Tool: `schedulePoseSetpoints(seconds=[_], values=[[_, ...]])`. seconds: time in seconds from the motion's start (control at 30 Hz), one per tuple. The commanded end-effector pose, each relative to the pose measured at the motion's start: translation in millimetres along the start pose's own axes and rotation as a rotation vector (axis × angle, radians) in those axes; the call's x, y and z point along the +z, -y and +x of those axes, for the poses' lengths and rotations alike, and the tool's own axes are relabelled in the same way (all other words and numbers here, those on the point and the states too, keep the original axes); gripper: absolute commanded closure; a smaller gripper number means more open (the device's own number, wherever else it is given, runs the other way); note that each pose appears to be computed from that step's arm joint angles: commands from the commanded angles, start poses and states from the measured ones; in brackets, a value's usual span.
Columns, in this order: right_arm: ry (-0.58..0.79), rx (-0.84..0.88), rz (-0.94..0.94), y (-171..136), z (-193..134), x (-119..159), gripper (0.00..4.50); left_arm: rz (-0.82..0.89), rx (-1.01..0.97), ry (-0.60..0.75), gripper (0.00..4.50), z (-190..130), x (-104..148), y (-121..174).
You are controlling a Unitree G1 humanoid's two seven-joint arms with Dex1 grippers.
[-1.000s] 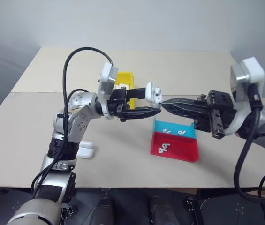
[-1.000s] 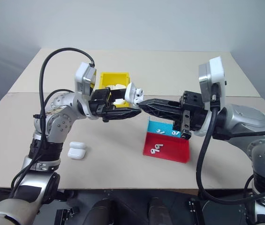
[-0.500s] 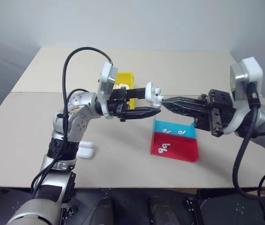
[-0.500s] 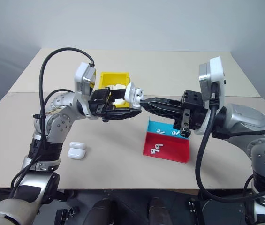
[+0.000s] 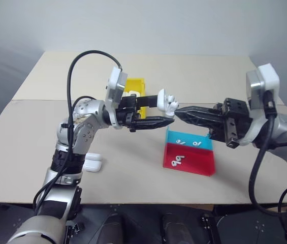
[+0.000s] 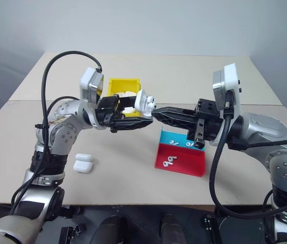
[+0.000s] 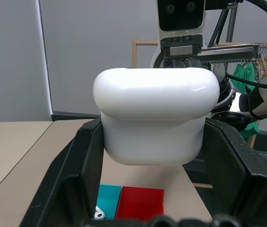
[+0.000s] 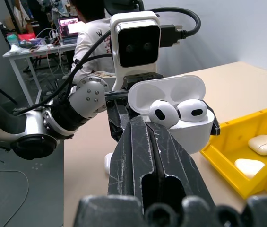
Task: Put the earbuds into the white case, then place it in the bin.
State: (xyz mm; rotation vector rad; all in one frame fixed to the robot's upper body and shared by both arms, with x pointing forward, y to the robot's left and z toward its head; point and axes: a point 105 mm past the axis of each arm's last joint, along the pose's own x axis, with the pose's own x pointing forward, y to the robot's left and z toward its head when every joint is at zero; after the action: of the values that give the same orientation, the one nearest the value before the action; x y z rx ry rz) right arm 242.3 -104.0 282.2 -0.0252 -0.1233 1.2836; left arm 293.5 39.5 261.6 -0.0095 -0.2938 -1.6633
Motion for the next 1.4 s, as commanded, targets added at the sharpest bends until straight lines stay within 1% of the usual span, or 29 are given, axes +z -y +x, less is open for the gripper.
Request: schedulePoseSetpoints(seconds=[0.03, 0.43, 0.6, 0.77, 0.9, 1.03, 1.13, 1.3, 1.4], values=[[0.031, 0.01, -0.048, -2.4, -0.3, 11.1, 4.48, 0.047, -0.031, 0.015, 1.72, 2.4, 10.2, 6.2], [0.027, 0.006, -0.055, -2.6, -2.7, 11.2, 4.48, 0.048, -0.017, 0.007, 1.72, 1.4, 8.3, 3.9], [0.04, 0.0, -0.087, -2.0, -9.8, 21.4, 4.48, 0.037, 0.011, -0.009, 1.72, -0.2, 2.5, -2.2], [0.013, 0.037, -0.15, -1.0, -9.5, 34.2, 4.48, 0.03, 0.025, -0.026, 1.72, 2.4, -5.5, -6.5], [-0.056, 0.057, -0.202, 9.9, 0.1, 40.6, 4.48, 0.021, 0.037, -0.034, 1.72, 4.4, -12.2, -9.9], [-0.131, 0.082, -0.262, 22.1, 17.1, 46.8, 4.48, 0.027, 0.034, -0.052, 1.72, 7.5, -19.7, -9.9], [-0.225, 0.141, -0.311, 26.2, 38.1, 50.4, 4.48, 0.031, 0.031, -0.046, 1.72, 11.1, -21.0, -10.2], [-0.35, 0.188, -0.361, 31.4, 57.6, 48.1, 4.48, 0.044, 0.03, -0.037, 1.72, 14.4, -20.3, -10.6], [-0.421, 0.231, -0.382, 31.2, 62.3, 43.6, 4.48, 0.05, 0.033, -0.035, 1.72, 14.8, -19.8, -11.0]])
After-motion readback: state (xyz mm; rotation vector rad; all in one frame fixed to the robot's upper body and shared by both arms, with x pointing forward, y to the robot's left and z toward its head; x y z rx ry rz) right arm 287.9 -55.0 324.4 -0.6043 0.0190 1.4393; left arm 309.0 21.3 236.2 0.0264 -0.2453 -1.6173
